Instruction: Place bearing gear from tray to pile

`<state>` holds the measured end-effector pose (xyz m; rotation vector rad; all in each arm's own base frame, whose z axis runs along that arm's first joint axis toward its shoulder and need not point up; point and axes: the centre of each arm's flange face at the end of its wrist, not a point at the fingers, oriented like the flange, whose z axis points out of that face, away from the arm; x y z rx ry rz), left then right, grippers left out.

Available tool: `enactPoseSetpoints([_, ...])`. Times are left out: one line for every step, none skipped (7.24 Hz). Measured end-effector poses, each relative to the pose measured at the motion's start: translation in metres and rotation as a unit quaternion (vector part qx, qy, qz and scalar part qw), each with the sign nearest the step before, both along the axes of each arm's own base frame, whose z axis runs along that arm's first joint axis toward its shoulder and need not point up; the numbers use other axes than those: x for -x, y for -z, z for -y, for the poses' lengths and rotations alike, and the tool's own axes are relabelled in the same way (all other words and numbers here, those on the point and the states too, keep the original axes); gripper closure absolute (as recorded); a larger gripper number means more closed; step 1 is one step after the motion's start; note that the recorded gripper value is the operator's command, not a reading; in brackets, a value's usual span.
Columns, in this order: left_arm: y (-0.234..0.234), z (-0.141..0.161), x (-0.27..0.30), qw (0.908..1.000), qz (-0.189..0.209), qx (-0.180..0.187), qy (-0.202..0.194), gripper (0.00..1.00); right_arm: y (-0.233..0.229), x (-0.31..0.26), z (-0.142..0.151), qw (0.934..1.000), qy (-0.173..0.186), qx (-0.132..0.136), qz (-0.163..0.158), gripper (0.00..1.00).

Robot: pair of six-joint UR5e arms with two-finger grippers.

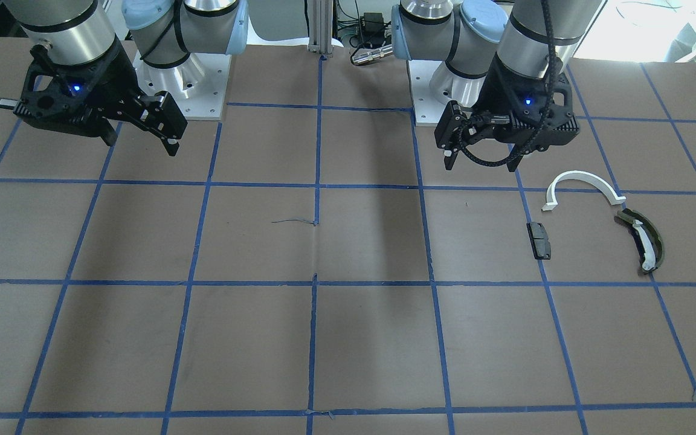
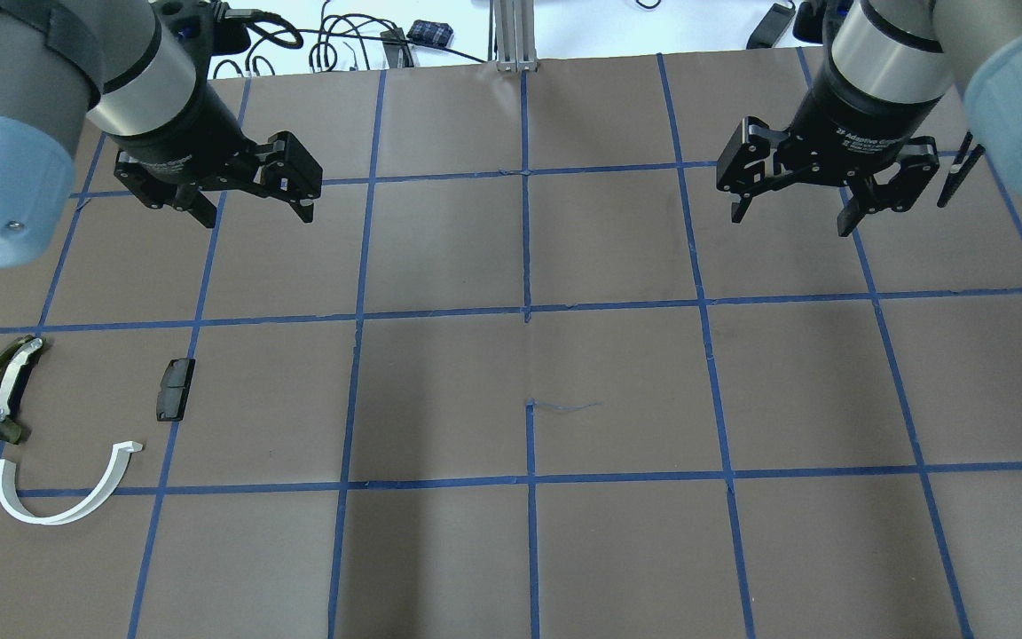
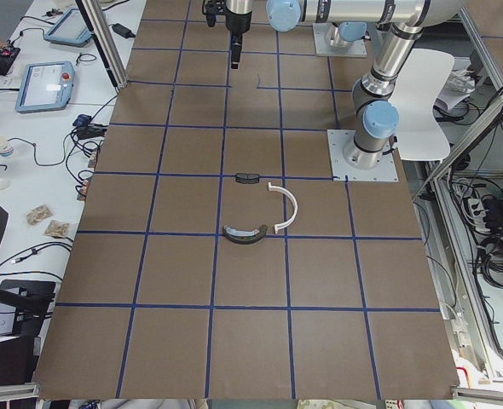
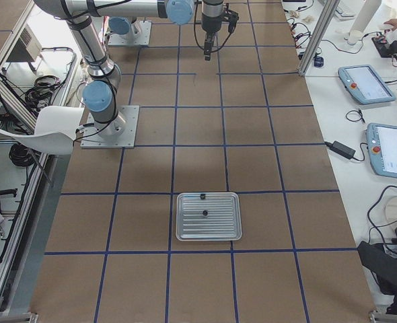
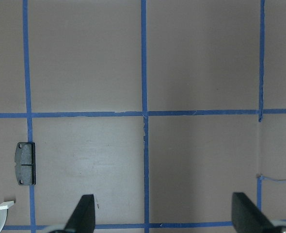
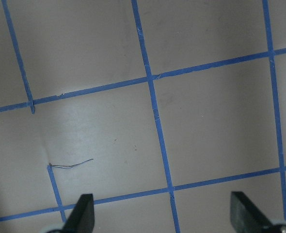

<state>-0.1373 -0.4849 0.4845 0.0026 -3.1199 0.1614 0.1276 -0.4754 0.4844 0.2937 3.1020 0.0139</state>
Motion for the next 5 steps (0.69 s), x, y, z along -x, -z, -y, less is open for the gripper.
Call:
enactPoseSetpoints([0.0,-0.0001,0.0,1.0,0.0,0.0,0.0,0.0,-0.0001,-0.0001,0.0,1.0,0.0,0.0,0.0,0.0])
enactPoseSetpoints([-0.0001,-0.0002,0.0003,1.0,0.0,0.001,0.0,0.0,-0.0002,0.0,-0.0004,1.0,0.0,0.0,0.0,0.0])
enactPoseSetpoints([0.0001,-0.0002,0.0006,1.0,0.0,0.001,0.001,0.0,0.0003,0.0002,-0.0009,1.0,0.0,-0.003,-0.001,0.0])
enactPoseSetpoints([0.0002,0.0,0.0006,1.0,0.0,0.001,0.001,0.0,0.0007,0.0002,-0.001,1.0,0.0,-0.004,-0.001,0.0])
enactPoseSetpoints([0.0005,0.0006,0.0007,1.0,0.0,0.003,0.001,0.0,0.0011,0.0007,-0.001,1.0,0.0,-0.005,-0.001,0.0])
